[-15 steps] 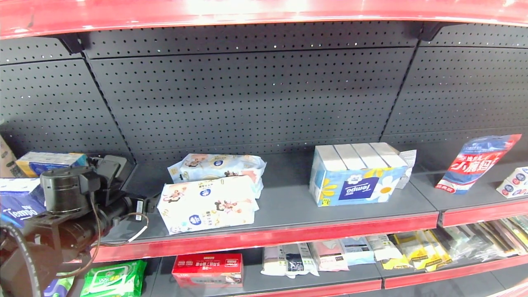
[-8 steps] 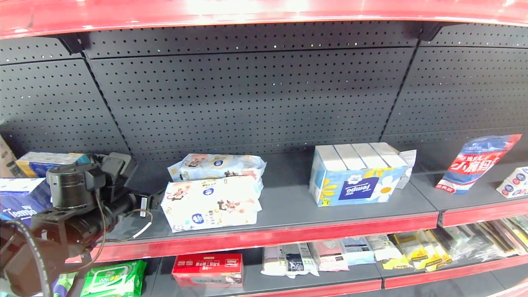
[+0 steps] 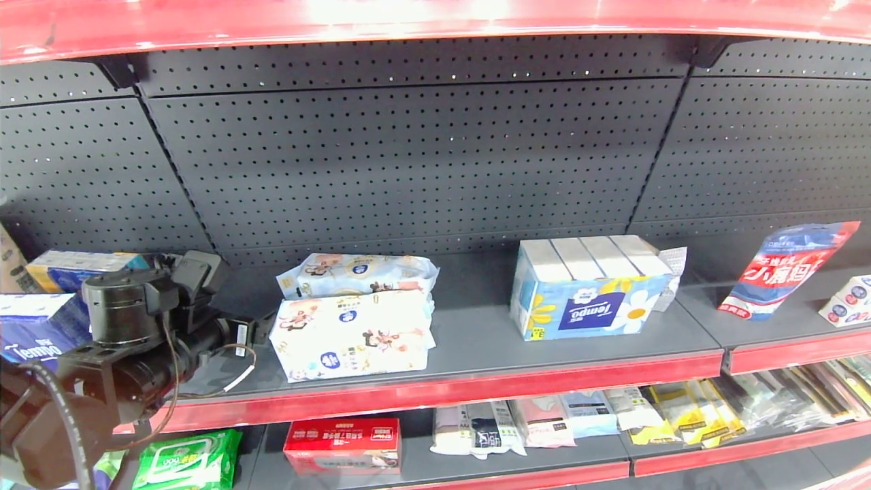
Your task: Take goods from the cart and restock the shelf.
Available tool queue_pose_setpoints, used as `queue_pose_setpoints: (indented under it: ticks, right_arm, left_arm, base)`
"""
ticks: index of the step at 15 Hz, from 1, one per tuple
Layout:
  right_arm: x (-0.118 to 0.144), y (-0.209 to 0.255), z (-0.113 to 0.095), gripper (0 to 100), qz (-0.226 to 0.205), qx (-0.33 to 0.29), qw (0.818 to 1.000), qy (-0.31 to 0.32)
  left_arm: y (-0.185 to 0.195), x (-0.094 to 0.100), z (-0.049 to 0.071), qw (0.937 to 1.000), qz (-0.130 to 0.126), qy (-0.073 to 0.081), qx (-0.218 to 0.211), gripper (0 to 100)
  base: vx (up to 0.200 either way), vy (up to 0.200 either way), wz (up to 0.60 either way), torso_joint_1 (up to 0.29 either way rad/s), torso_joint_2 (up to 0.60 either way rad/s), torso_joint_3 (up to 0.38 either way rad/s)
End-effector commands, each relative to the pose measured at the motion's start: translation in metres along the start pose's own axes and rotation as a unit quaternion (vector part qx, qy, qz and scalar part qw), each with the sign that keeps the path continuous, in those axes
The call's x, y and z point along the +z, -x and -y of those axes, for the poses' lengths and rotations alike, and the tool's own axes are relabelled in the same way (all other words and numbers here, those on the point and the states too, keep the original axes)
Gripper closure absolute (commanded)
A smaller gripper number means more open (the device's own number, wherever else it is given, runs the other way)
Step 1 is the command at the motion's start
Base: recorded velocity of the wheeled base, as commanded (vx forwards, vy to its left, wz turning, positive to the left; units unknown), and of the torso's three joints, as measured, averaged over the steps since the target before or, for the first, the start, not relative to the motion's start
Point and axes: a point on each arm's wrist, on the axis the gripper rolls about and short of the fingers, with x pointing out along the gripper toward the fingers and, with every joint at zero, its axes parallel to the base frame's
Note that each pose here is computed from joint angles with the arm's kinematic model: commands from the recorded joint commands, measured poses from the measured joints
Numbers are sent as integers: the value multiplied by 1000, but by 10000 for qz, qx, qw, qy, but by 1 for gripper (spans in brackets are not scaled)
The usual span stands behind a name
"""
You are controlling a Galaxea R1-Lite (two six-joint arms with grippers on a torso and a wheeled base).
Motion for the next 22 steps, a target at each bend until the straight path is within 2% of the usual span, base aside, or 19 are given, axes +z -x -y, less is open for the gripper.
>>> queue_pose_setpoints:
  ticks: [1, 5, 8, 11, 13, 14, 15, 17, 19, 22]
  right_arm:
    - [0, 0, 0, 100, -7, 2, 10000, 1]
    - [0, 0, 0, 100, -7, 2, 10000, 1]
    - [0, 0, 0, 100, -15, 2, 10000, 1]
    - [0, 0, 0, 100, -7, 2, 10000, 1]
    - [0, 0, 0, 100, -7, 2, 10000, 1]
    - [0, 0, 0, 100, -7, 2, 10000, 1]
    - [0, 0, 0, 100, -7, 2, 10000, 1]
    - [0, 0, 0, 100, -7, 2, 10000, 1]
    - [0, 0, 0, 100, -7, 2, 10000, 1]
    - [0, 0, 0, 100, -7, 2, 10000, 1]
  left_arm:
    - [0, 1, 0, 10000, 21, 5, 2, 0]
    - [6, 2, -2, 9999, 124, 20, 27, 0]
    - [32, 19, -15, 9980, 578, 110, 231, 0]
    - [89, 26, -29, 9932, 1024, 195, 515, 0]
    - [122, 29, -41, 9910, 1087, 262, 729, 0]
    - [144, 29, -42, 9904, 1162, 273, 703, 0]
    - [182, 19, -39, 9893, 1292, 299, 606, 0]
    - [232, -3, -32, 9896, 1340, 446, 280, 0]
    - [266, -20, -28, 9882, 1408, 563, 196, 0]
    - [292, -52, -21, 9855, 1571, 570, 283, 0]
  base:
    - [0, 0, 0, 0, 0, 0]
    - [0, 0, 0, 0, 0, 0]
    - [0, 0, 0, 0, 0, 0]
    - [0, 0, 0, 0, 0, 0]
    - [0, 0, 0, 0, 0, 0]
    - [0, 0, 0, 0, 0, 0]
    - [0, 0, 0, 0, 0, 0]
    - [0, 0, 0, 0, 0, 0]
    - [0, 0, 0, 0, 0, 0]
    - [0, 0, 0, 0, 0, 0]
